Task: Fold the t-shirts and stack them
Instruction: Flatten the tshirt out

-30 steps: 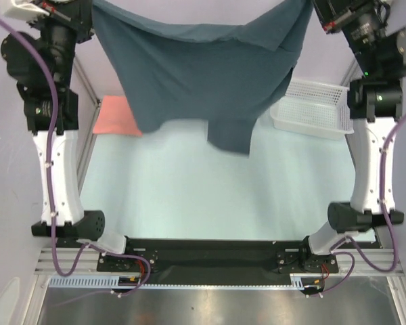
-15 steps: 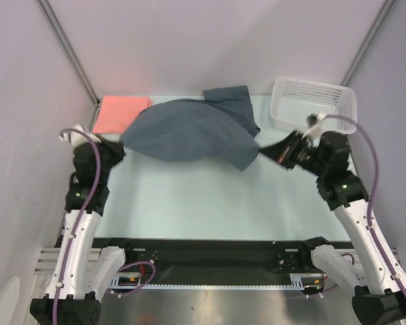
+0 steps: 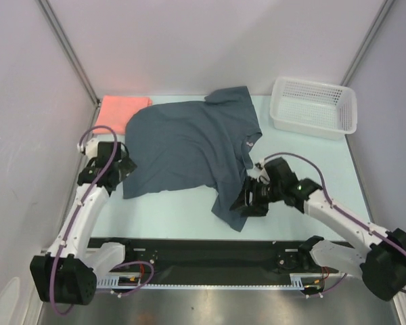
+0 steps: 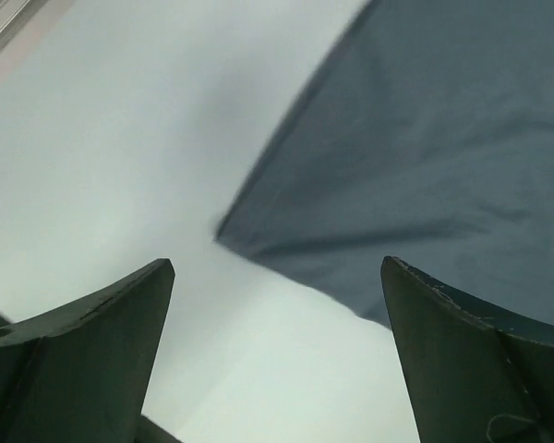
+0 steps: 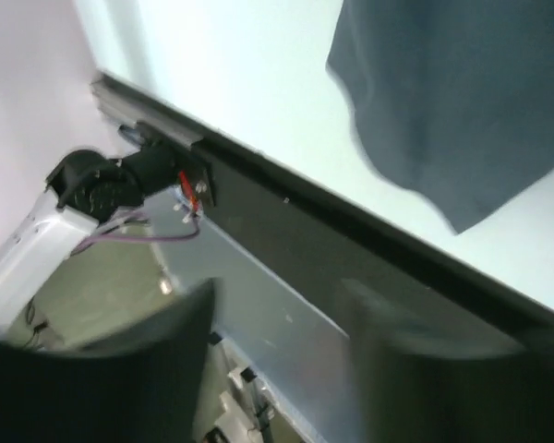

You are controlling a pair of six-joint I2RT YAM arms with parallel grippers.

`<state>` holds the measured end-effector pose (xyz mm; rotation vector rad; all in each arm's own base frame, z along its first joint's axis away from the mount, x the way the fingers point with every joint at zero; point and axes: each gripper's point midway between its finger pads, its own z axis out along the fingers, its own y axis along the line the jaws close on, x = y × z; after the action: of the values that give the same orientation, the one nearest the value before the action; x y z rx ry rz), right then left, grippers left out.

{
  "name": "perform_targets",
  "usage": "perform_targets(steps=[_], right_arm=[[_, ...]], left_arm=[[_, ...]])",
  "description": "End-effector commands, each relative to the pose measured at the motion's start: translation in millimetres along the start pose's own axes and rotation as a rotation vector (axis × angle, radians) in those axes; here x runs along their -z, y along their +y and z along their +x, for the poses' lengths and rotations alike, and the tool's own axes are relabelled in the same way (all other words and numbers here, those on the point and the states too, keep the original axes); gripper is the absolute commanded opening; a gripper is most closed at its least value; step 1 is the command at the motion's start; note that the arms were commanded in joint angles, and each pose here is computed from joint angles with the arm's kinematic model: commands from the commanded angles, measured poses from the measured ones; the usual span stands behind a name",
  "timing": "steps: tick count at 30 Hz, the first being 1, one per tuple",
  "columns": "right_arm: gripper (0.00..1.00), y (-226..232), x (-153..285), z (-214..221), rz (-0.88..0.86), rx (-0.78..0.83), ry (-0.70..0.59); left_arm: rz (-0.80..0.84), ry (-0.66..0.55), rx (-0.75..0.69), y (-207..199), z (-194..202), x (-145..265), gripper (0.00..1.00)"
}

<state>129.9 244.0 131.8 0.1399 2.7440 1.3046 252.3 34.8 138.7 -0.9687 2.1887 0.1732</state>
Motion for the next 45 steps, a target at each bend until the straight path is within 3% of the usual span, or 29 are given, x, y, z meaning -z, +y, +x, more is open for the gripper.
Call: perform_targets(steps=[1, 4, 6, 9, 13, 15, 17, 19, 22, 30, 33, 37, 40, 45], right_arm=[[0.69, 25, 44, -71, 0.067, 0.213, -0.182], [0.75, 6, 71, -147, 0.121, 0.164, -0.363], [0.69, -10, 65, -183, 0.163, 0.136, -0.396], [0.5, -12, 60, -226, 0.234, 0.188, -0.426], [0.43, -38, 15, -260, 0.382, 0.238, -0.331], [0.45, -40, 2, -263, 0.458, 0.286, -0.288], [0.48, -58, -14, -262, 0.549, 0.306, -0.245], [0.5, -70, -20, -262, 0.613, 0.337, -0.221], [0.49, -70, -28, -259, 0.647, 0.395, -0.196], [0.39, -87, -32, -259, 0.763, 0.442, -0.166], [0.36, -91, -34, -262, 0.778, 0.46, -0.154], [0.3, -91, -36, -266, 0.788, 0.469, -0.145], [0.25, -91, -37, -269, 0.792, 0.479, -0.141], [0.25, -88, -39, -267, 0.781, 0.472, -0.131]], left_arm=[[0.163, -0.045, -0.181, -47, -18, 24, 1.0], [0.584, 0.011, -0.295, -128, 31, 63, 1.0], [0.863, 0.111, -0.289, -173, 63, 93, 0.93], [0.947, 0.285, -0.382, -199, 130, 104, 0.88], [1.049, 0.434, -0.505, -232, 194, 128, 0.88], [1.059, 0.496, -0.532, -241, 216, 127, 0.88], [1.045, 0.633, -0.549, -247, 247, 119, 0.87], [0.958, 0.703, -0.579, -246, 268, 104, 0.86], [0.906, 0.704, -0.637, -242, 276, 98, 0.89], [0.8, 0.776, -0.705, -223, 308, 82, 0.85], [0.778, 0.784, -0.701, -223, 314, 77, 0.73], [0.764, 0.749, -0.702, -227, 311, 72, 0.48], [0.774, 0.746, -0.7, -231, 310, 73, 0.41], [0.787, 0.741, -0.69, -235, 309, 76, 0.32]])
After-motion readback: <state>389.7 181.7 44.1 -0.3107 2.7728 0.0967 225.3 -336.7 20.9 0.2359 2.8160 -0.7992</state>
